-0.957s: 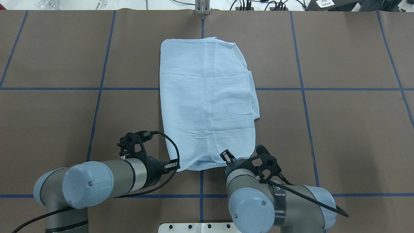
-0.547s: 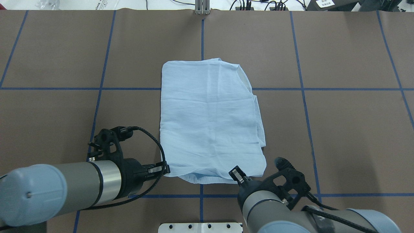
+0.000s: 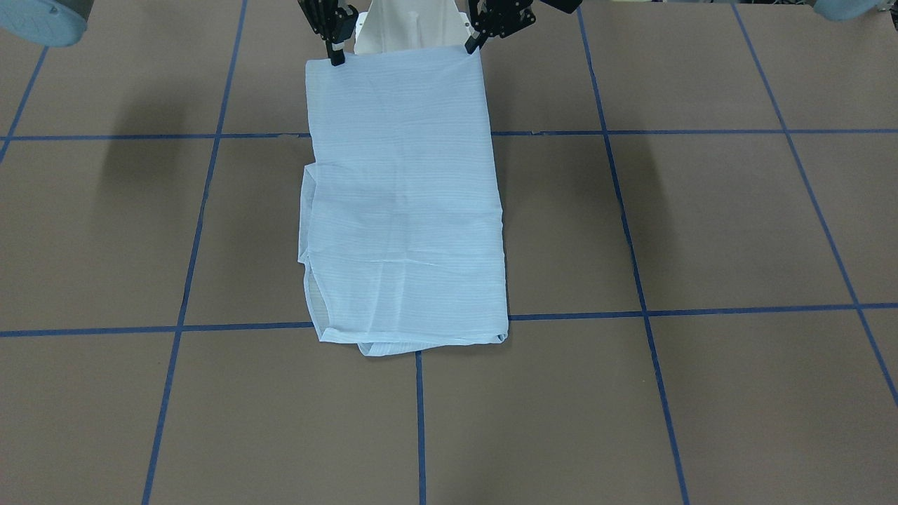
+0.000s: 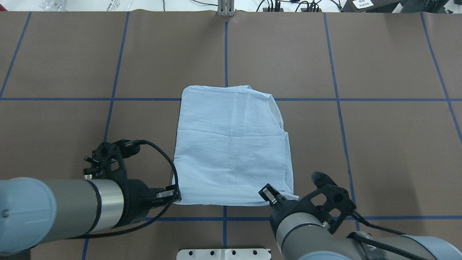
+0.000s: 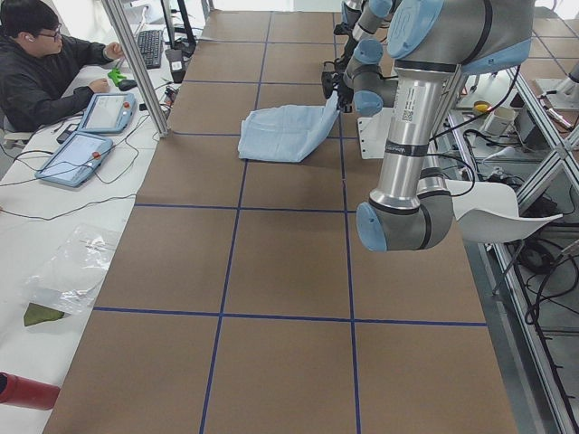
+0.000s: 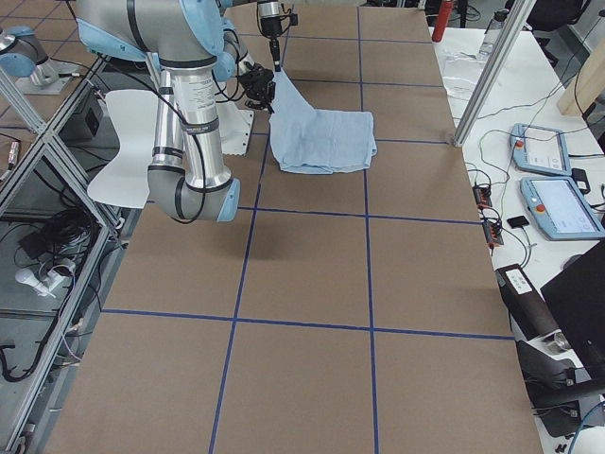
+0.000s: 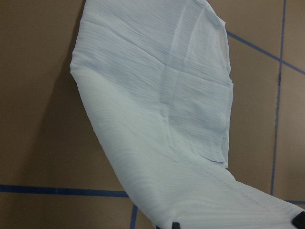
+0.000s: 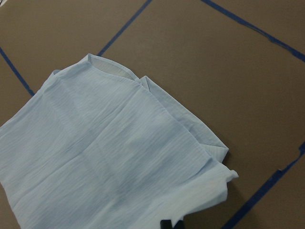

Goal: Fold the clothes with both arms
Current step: 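Lift the near edge with both grippers and fold it toward the far edge, then lay the folded edge down and release it with both grippers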

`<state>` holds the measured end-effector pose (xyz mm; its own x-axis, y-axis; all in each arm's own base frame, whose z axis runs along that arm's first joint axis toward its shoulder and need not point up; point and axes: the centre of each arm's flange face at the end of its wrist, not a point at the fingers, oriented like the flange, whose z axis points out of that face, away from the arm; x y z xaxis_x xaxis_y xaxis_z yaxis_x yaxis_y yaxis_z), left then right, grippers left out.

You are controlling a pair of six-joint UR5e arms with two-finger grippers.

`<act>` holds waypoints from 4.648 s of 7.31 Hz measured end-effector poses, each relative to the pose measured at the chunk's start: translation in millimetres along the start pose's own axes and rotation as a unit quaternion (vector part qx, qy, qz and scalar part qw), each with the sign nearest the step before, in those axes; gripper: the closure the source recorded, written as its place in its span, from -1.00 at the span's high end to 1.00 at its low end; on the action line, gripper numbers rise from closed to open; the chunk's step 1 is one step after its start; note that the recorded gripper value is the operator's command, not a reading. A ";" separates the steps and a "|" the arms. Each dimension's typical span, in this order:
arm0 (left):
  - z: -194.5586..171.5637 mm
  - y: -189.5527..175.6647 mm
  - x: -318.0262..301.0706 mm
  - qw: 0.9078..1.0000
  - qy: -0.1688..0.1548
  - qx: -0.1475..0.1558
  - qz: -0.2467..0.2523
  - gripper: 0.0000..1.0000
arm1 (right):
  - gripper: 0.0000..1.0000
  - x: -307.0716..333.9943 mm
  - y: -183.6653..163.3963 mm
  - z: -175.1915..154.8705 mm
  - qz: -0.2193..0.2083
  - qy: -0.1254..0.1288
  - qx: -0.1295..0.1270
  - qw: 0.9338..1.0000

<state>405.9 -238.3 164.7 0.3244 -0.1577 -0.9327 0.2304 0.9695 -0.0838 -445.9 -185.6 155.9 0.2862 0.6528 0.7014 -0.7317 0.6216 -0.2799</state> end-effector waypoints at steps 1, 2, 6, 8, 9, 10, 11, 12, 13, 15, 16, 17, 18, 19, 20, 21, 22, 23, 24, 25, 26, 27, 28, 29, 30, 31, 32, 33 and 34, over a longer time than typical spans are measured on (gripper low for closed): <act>25.7 -22.6 4.9 1.000 -0.018 0.022 0.004 -1.00 | -1.00 -16.9 0.7 16.7 -0.011 -0.007 0.021 1.000; 43.9 -48.3 8.6 0.998 -0.033 0.044 0.013 -1.00 | -1.00 -34.2 -3.1 35.1 -0.017 -0.016 0.035 0.999; 102.8 -165.6 16.9 0.987 -0.086 0.125 0.045 -1.00 | -1.00 -110.9 -54.5 157.3 -0.036 -0.039 0.099 0.994; 129.8 -217.4 17.8 0.982 -0.093 0.151 0.059 -1.00 | -1.00 -145.9 -79.3 206.3 -0.053 -0.034 0.113 0.992; 140.5 -235.7 16.7 0.980 -0.097 0.158 0.066 -1.00 | -1.00 -158.0 -90.7 218.9 -0.060 -0.031 0.114 0.991; 154.0 -248.4 15.0 0.979 -0.098 0.164 0.073 -1.00 | -1.00 -169.2 -99.3 226.8 -0.065 -0.025 0.112 0.991; 169.9 -261.7 13.8 0.977 -0.099 0.173 0.079 -1.00 | -1.00 -180.7 -106.4 234.2 -0.068 -0.017 0.109 0.992; 184.6 -275.2 10.8 0.974 -0.104 0.180 0.085 -1.00 | -1.00 -191.2 -111.4 242.3 -0.070 -0.011 0.108 0.992; 198.2 -285.7 3.4 0.973 -0.110 0.183 0.093 -1.00 | -1.00 -199.2 -113.9 254.3 -0.071 -0.010 0.109 0.992; 218.8 -295.5 -13.4 0.971 -0.120 0.183 0.098 -1.00 | -1.00 -207.7 -118.3 277.2 -0.077 -0.011 0.110 0.991; 224.1 -297.6 -18.8 0.970 -0.124 0.182 0.098 -1.00 | -0.47 -209.5 -122.6 282.2 -0.084 -0.009 0.109 0.990; 226.3 -298.5 -21.1 0.970 -0.126 0.182 0.098 0.98 | 0.99 -210.2 -127.4 285.0 -0.092 -0.005 0.107 0.990; 227.2 -299.9 -24.3 0.970 -0.128 0.181 0.103 1.00 | 1.00 -210.9 -132.3 286.7 -0.109 -0.001 0.108 0.988; 223.5 -301.1 -21.8 0.968 -0.122 0.181 0.124 1.00 | 1.00 -217.1 -135.1 282.6 -0.133 -0.001 0.101 0.986; 213.7 -304.9 -18.7 0.966 -0.110 0.182 0.148 1.00 | 1.00 -225.4 -140.6 276.7 -0.142 0.000 0.085 0.986; 201.5 -304.4 -14.3 0.967 -0.094 0.175 0.161 1.00 | 1.00 -232.4 -144.1 270.5 -0.145 0.001 0.067 0.987; 188.7 -297.4 -16.4 0.970 -0.078 0.157 0.168 1.00 | 1.00 -235.8 -145.5 266.6 -0.146 0.001 0.059 0.988; 175.7 -288.2 -25.9 0.972 -0.067 0.146 0.172 1.00 | 1.00 -236.2 -145.9 265.4 -0.146 0.001 0.054 0.988; 166.5 -277.6 -35.5 0.973 -0.061 0.139 0.174 1.00 | 1.00 -235.4 -145.7 264.1 -0.146 0.001 0.048 0.988; 163.2 -258.6 -41.2 0.974 -0.054 0.130 0.178 1.00 | 1.00 -234.0 -145.5 261.6 -0.147 0.001 0.041 0.988; 166.5 -231.8 -43.5 0.976 -0.050 0.116 0.180 1.00 | 1.00 -232.7 -145.8 259.4 -0.148 0.000 0.038 0.988; 176.0 -208.0 -43.6 0.977 -0.059 0.105 0.176 1.00 | 1.00 -231.1 -146.4 259.0 -0.149 0.000 0.037 0.988; 190.0 -187.7 -44.9 0.976 -0.079 0.100 0.173 1.00 | 1.00 -229.7 -147.0 259.0 -0.149 0.000 0.037 0.988; 202.8 -173.4 -49.6 0.975 -0.099 0.099 0.175 1.00 | 1.00 -228.8 -147.5 258.9 -0.150 0.000 0.037 0.988; 211.3 -166.1 -55.4 0.972 -0.118 0.098 0.176 1.00 | 1.00 -228.1 -147.9 259.2 -0.150 0.000 0.037 0.988; 214.8 -165.3 -59.9 0.969 -0.135 0.101 0.181 1.00 | 1.00 -227.7 -148.2 259.5 -0.150 0.000 0.038 0.988; 213.5 -168.0 -63.6 0.965 -0.145 0.105 0.193 1.00 | 1.00 -226.6 -148.7 260.2 -0.150 0.001 0.039 0.988; 208.0 -173.2 -65.8 0.960 -0.150 0.107 0.212 1.00 | 1.00 -225.1 -149.4 261.5 -0.150 0.001 0.039 0.988; 200.7 -181.2 -68.1 0.954 -0.153 0.110 0.231 1.00 | 1.00 -223.2 -150.3 263.1 -0.151 0.002 0.040 0.988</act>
<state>526.1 -440.9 313.7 0.6835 0.1966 -0.7030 0.1744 0.8911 0.4188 -562.5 -538.6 213.8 0.5012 0.4456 0.7418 -0.6594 0.7517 -0.0060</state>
